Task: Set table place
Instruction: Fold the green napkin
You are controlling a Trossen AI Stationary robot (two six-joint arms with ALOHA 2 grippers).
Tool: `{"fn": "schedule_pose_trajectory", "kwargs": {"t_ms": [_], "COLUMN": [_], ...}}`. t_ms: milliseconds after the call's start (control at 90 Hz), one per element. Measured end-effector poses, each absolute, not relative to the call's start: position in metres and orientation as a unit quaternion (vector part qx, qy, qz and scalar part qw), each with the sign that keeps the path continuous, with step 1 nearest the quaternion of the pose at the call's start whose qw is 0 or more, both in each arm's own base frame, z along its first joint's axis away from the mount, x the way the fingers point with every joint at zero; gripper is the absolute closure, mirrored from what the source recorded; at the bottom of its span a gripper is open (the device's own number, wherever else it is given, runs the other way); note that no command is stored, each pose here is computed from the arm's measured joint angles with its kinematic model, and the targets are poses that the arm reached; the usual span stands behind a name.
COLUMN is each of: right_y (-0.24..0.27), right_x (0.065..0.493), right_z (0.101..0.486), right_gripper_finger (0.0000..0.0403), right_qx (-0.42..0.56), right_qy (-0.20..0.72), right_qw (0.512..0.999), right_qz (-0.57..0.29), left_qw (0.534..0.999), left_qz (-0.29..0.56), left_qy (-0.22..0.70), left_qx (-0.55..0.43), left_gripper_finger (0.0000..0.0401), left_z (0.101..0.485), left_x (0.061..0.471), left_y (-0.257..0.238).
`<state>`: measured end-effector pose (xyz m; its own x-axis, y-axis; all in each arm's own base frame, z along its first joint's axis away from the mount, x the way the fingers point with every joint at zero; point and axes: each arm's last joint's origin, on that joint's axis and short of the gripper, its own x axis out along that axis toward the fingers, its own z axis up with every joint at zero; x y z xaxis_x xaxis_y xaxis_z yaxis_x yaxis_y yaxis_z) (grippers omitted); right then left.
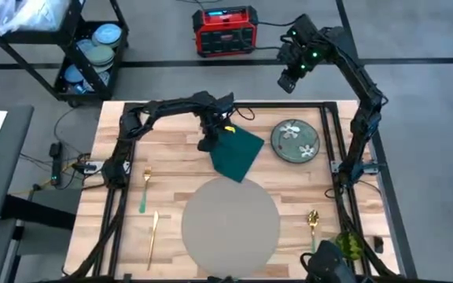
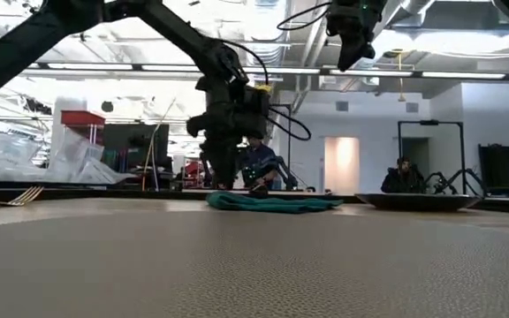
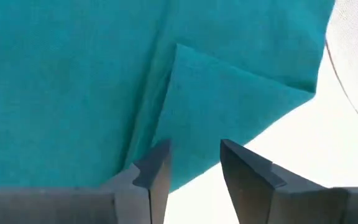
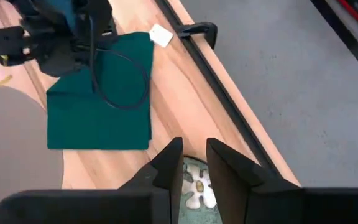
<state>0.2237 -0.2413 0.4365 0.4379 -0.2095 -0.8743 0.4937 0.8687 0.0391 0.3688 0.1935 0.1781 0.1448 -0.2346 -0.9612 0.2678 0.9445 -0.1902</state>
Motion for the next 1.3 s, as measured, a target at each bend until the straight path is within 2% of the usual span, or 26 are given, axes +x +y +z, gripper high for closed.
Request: {"fn": "schedule_pose_trajectory", "kwargs": {"t_ms": [256, 500, 756, 978, 1300], "right_y": [-0.241, -0.241, -0.241, -0.241, -0.239], "right_x": [0.224, 0.224, 0.224, 0.224, 0.226], "right_z": [0.436, 0.436, 0.436, 0.436, 0.436], "right_gripper_finger": [0.0340, 0.0340, 0.0340, 0.0340, 0.0340], "right_qx": [0.147, 0.147, 0.147, 0.148, 0.146], "right_qy": [0.487, 0.487, 0.486, 0.486, 0.486], "right_qw": [0.835, 0.835, 0.835, 0.835, 0.836], "right_qz": [-0.211, -0.211, -0.211, -0.210, -0.207], "left_qw": [0.774, 0.782, 0.754, 0.769, 0.762], "left_qz": [-0.144, -0.174, -0.193, -0.179, -0.185], "left_qy": [0.615, 0.590, 0.625, 0.608, 0.616], "left_qx": [0.053, 0.102, 0.062, 0.079, 0.077], "left_gripper_finger": [0.0278, 0.0278, 0.0278, 0.0278, 0.0283], "left_z": [0.185, 0.190, 0.168, 0.168, 0.168], "left_x": [0.379, 0.386, 0.387, 0.394, 0.392], "left_y": [0.196, 0.192, 0.184, 0.184, 0.183]}}
